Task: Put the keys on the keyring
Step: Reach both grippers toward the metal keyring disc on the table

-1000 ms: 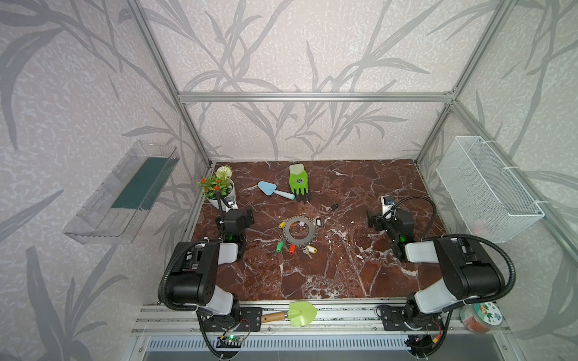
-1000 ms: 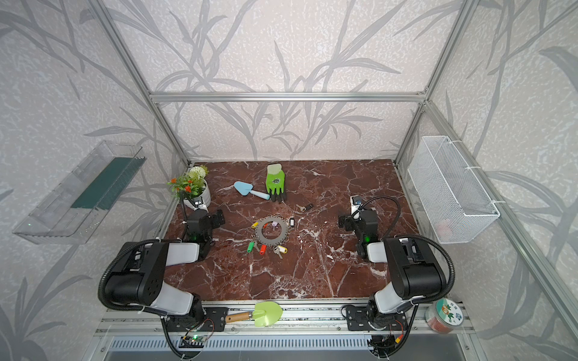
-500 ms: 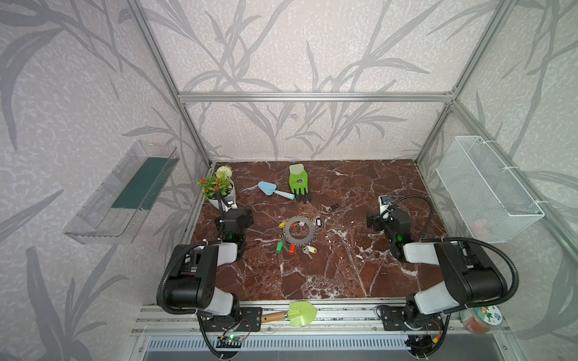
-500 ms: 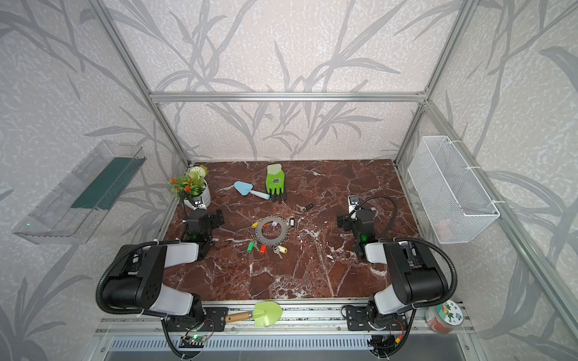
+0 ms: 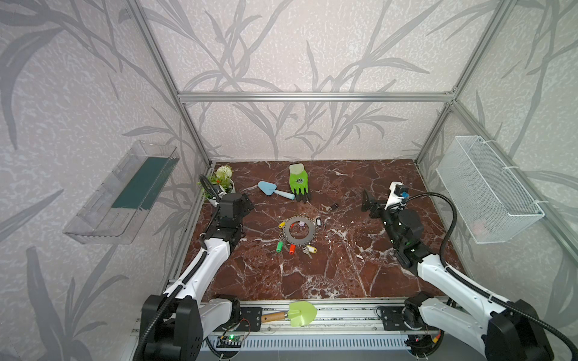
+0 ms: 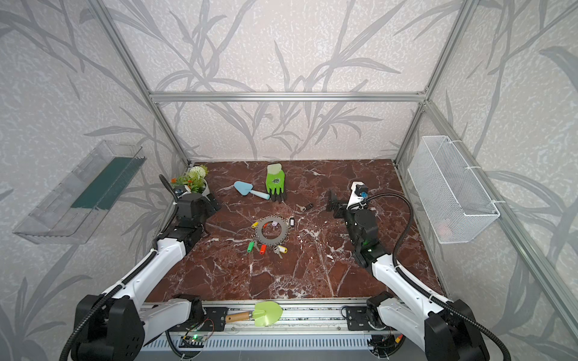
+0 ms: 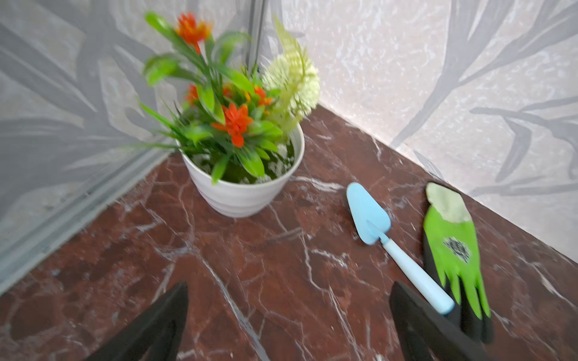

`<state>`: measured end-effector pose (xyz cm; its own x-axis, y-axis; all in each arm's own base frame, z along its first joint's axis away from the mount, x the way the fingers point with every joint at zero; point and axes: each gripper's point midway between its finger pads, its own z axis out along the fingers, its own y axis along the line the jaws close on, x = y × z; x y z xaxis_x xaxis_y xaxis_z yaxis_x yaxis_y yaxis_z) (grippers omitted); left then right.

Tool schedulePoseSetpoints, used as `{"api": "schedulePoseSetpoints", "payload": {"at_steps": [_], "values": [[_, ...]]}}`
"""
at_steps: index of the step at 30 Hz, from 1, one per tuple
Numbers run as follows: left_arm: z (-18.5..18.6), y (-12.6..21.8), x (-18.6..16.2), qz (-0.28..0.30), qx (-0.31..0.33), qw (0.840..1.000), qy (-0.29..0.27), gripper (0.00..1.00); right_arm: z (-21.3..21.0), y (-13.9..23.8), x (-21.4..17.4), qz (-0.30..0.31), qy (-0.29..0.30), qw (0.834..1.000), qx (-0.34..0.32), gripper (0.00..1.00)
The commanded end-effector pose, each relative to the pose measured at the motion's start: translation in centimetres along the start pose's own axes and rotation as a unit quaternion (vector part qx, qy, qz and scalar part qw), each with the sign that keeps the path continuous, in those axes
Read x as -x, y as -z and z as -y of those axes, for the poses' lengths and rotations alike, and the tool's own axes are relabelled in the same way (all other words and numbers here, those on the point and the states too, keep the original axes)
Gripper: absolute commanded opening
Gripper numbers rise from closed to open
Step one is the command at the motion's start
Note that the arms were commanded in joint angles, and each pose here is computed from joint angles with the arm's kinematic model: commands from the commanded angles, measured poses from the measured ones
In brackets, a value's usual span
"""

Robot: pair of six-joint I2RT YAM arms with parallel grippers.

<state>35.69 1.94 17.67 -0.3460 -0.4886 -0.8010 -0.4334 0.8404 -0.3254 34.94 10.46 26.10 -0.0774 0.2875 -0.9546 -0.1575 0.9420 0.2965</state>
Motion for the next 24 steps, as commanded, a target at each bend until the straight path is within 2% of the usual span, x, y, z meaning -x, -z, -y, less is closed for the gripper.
{"api": "schedulePoseSetpoints", "payload": {"at_steps": [1,5,9,14,17,21,24], "values": [[2.7,1.4,-3.2,-0.085,-0.083,0.993,0.028,0.99,0.0,0.4,-3.3,-0.094,-0.091,0.991,0.0,0.99],[7.2,2.9,-5.2,-0.137,-0.17,0.976,-0.011,0.95,-1.4,1.5,-6.4,-0.178,-0.115,0.977,0.035,0.99],[11.2,4.3,-8.3,-0.209,-0.224,0.949,-0.073,0.87,-1.7,2.9,-10.3,-0.268,-0.116,0.955,0.044,0.99],[14.4,4.0,-10.6,-0.258,-0.256,0.923,-0.13,0.78,-4.1,2.5,-13.6,-0.318,-0.125,0.935,0.092,0.99],[15.8,2.9,-11.0,-0.277,-0.262,0.91,-0.161,0.74,-6.6,2.5,-15.3,-0.347,-0.108,0.922,0.133,0.99],[17.0,1.9,-12.8,-0.319,-0.269,0.886,-0.2,0.66,-7.8,3.2,-18.5,-0.385,-0.084,0.908,0.144,0.99],[16.5,1.0,-14.7,-0.337,-0.238,0.875,-0.253,0.64,-8.2,3.1,-19.9,-0.406,-0.083,0.899,0.145,0.99]]}}
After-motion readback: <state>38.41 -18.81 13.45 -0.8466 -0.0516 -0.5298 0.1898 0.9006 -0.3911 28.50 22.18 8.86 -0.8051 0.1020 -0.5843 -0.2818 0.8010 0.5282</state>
